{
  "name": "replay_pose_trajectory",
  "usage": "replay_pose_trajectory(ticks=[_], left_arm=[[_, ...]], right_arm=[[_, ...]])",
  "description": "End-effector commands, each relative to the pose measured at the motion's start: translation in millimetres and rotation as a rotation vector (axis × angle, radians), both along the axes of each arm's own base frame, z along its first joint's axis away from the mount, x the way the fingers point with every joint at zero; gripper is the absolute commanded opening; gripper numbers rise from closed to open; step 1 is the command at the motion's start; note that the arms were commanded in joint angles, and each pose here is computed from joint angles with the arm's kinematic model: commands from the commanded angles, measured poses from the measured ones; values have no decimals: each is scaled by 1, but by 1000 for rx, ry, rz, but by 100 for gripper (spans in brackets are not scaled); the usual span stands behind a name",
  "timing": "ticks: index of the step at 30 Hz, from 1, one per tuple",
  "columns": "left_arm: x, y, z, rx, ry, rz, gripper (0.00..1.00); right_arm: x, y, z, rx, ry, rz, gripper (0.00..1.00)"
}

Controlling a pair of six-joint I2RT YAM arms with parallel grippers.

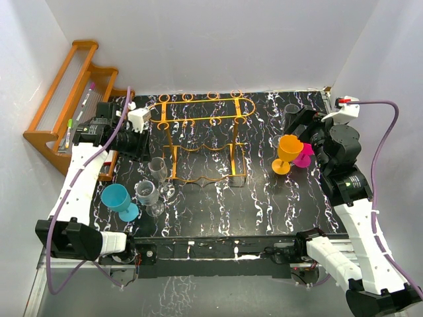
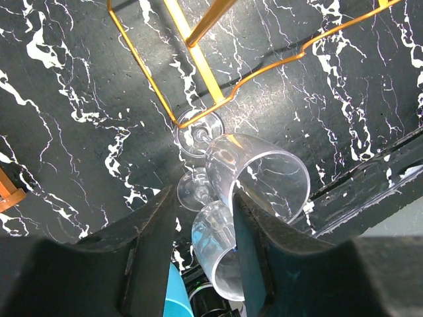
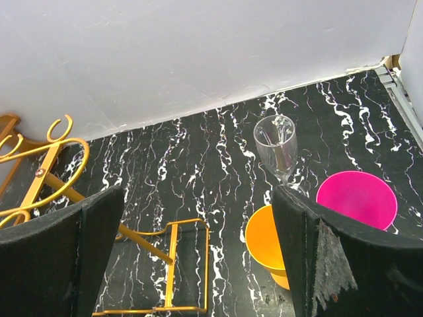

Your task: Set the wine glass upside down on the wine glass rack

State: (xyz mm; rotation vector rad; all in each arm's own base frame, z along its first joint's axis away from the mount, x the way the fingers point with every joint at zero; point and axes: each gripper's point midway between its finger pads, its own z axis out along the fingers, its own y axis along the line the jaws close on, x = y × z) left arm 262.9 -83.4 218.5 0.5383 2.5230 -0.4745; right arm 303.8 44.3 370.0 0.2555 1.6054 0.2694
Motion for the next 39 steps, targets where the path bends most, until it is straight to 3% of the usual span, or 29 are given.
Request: replay_pose_trajectory(ticks=[1, 13, 21, 39], left_arm=[[-12, 1, 14, -13, -22, 5, 41], [-5, 3, 23, -106, -79, 112, 55], [-7, -10, 20, -196, -101, 128, 53], [-6, -2, -15, -145, -48, 188, 45]], right_arm=[[-3, -1, 15, 8, -55, -5, 98], [-3, 2, 13, 19, -50, 11, 98], [-7, 4, 11, 40, -49, 24, 98], [-13, 0, 15, 40, -61, 8, 98]])
